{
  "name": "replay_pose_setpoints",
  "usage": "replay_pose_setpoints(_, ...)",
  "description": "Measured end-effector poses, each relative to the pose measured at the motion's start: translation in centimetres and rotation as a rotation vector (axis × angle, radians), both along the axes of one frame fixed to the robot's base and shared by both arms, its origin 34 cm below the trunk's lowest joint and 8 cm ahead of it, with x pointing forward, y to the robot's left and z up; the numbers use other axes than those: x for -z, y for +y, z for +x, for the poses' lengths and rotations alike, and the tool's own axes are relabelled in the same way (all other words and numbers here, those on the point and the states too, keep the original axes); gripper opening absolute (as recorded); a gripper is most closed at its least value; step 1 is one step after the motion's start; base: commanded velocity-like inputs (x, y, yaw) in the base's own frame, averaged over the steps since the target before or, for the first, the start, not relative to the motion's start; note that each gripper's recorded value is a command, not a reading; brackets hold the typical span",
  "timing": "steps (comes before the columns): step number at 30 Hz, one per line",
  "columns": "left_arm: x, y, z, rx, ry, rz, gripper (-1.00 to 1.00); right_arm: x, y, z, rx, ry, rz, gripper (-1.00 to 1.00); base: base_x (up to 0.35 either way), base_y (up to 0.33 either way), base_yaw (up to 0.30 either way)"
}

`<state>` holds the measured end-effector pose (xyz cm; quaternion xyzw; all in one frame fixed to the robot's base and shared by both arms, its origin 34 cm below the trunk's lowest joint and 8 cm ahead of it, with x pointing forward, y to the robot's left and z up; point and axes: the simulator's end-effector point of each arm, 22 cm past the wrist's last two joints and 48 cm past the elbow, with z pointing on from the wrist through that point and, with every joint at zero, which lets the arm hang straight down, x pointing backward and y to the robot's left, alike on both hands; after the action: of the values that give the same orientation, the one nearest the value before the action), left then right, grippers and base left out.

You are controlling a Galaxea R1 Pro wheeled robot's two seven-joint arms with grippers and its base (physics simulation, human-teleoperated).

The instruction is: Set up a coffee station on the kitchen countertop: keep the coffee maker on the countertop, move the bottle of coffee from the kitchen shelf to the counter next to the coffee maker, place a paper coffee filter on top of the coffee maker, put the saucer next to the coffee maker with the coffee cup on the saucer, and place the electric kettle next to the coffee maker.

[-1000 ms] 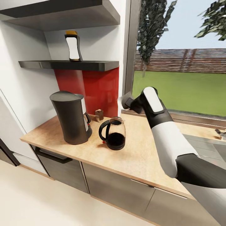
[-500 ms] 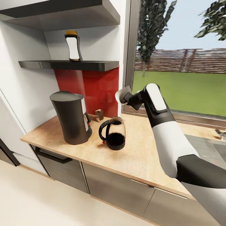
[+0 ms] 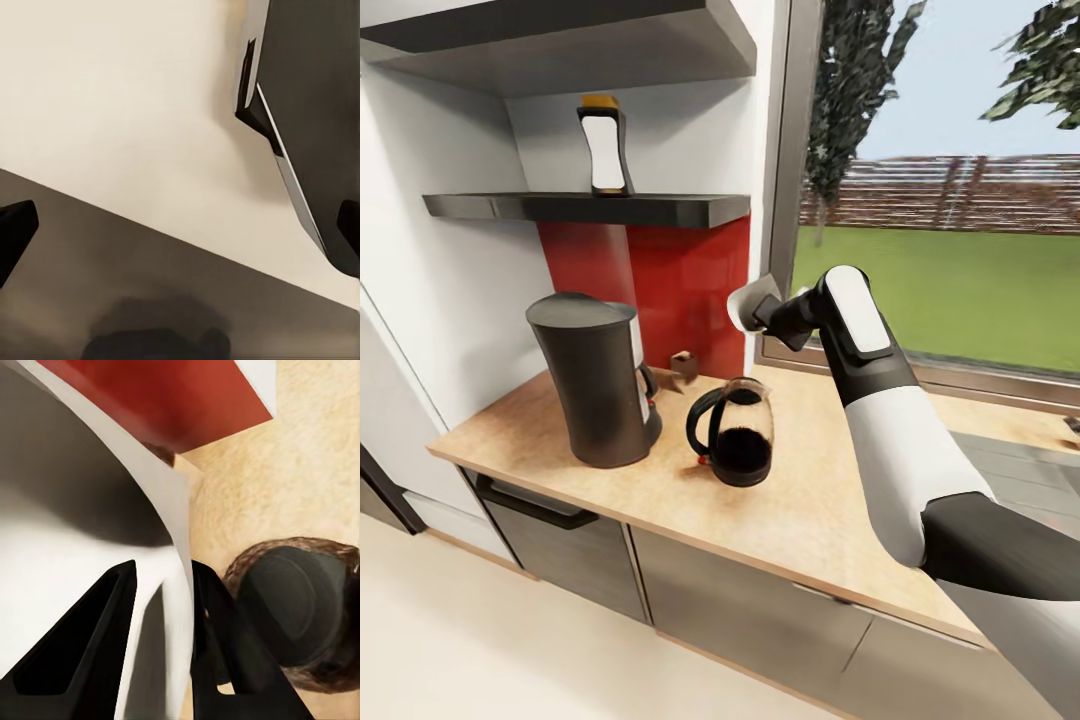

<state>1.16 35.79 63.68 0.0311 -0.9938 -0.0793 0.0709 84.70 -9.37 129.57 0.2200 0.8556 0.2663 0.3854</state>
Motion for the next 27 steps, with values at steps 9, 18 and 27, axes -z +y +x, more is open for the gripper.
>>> replay_pose_setpoints(9, 0.0, -0.2, -0.1, -0.001, 0.004, -0.003, 1.0, -0.7, 1.2, 0.2, -0.035, -0.036, 0.024, -1.0, 0.003, 0.004, 0.07)
replay_pose_setpoints(18, 0.2, -1.9, -0.1, -0.006, 0.004, -0.024, 1.0, -7.1, 1.5, 2.9, -0.011, -0.053, 0.013, -1.0, 0.0, 0.0, 0.0)
replay_pose_setpoints(27, 0.2, -2.3, -0.4, -0.007, 0.007, -0.028, 1.0, -8.8, 0.6, 3.8, 0.053, -0.047, 0.034, -1.0, 0.0, 0.0, 0.0)
